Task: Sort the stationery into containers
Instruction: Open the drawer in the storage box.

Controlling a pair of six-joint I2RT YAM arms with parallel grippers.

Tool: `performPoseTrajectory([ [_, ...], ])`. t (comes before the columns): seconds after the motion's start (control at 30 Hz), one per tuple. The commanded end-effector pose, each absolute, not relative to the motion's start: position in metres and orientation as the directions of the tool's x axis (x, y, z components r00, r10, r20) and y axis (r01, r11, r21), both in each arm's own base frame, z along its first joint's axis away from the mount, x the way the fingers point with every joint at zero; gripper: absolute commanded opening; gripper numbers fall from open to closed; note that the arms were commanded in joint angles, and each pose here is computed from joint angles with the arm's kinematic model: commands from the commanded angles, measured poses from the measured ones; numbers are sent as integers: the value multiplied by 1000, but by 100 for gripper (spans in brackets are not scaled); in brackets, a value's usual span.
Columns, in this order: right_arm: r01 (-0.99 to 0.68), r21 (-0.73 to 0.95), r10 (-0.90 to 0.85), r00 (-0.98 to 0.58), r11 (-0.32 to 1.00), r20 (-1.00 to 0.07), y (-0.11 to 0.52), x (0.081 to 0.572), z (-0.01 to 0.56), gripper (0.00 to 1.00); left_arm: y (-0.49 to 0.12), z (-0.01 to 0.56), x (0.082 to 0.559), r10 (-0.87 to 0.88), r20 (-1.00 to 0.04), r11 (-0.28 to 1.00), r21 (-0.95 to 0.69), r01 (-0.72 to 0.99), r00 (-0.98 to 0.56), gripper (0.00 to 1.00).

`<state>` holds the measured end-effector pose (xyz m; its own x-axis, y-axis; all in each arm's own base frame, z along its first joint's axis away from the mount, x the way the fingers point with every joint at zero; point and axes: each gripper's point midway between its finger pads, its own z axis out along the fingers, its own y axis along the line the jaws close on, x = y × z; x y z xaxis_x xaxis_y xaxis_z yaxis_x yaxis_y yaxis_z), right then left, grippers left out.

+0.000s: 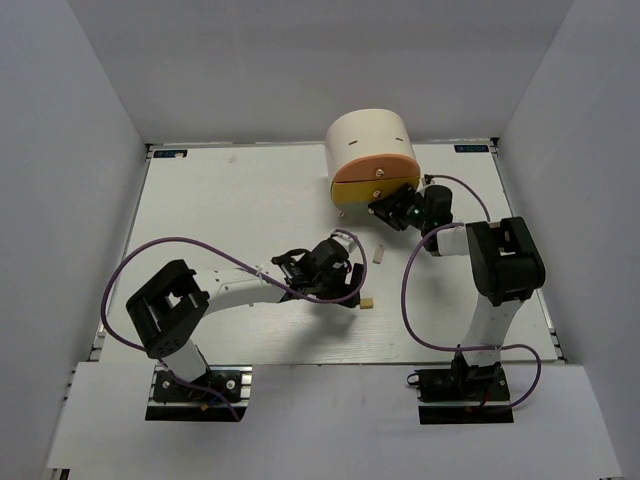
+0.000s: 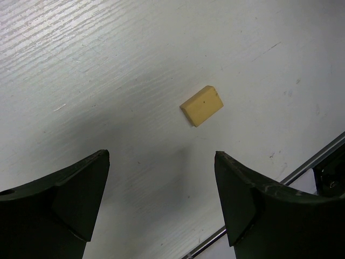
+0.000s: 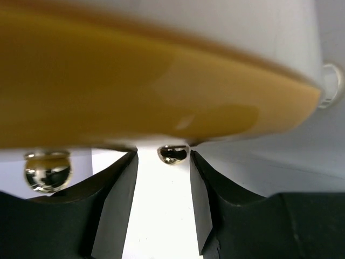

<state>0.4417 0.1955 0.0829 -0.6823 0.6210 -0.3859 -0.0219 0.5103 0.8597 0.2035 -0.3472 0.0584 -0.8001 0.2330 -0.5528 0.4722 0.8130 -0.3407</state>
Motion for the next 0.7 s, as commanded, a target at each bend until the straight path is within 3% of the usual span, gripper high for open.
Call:
performPoseTrajectory([
  [0.0,-66,870,627,-666,489,-403,206,451,96,49,-356,88,208,196,-599,795,-366,484,-776,88],
  [0.13,-69,871,624,-670,487,-403,209,452,96,49,-357,89,209,191,-605,792,-370,485,-773,88],
  [0.27,-78,867,618,-670,493,-411,212,454,94,41,-357,89,209,191,-605,792,-370,485,-773,88],
  [0.47,-72,868,613,-679,492,-404,212,447,90,15,-359,83,208,199,-596,790,-372,487,-778,88],
  [0.67,-70,876,603,-699,477,-384,207,419,91,14,-373,84,211,220,-605,773,-371,515,-765,92],
])
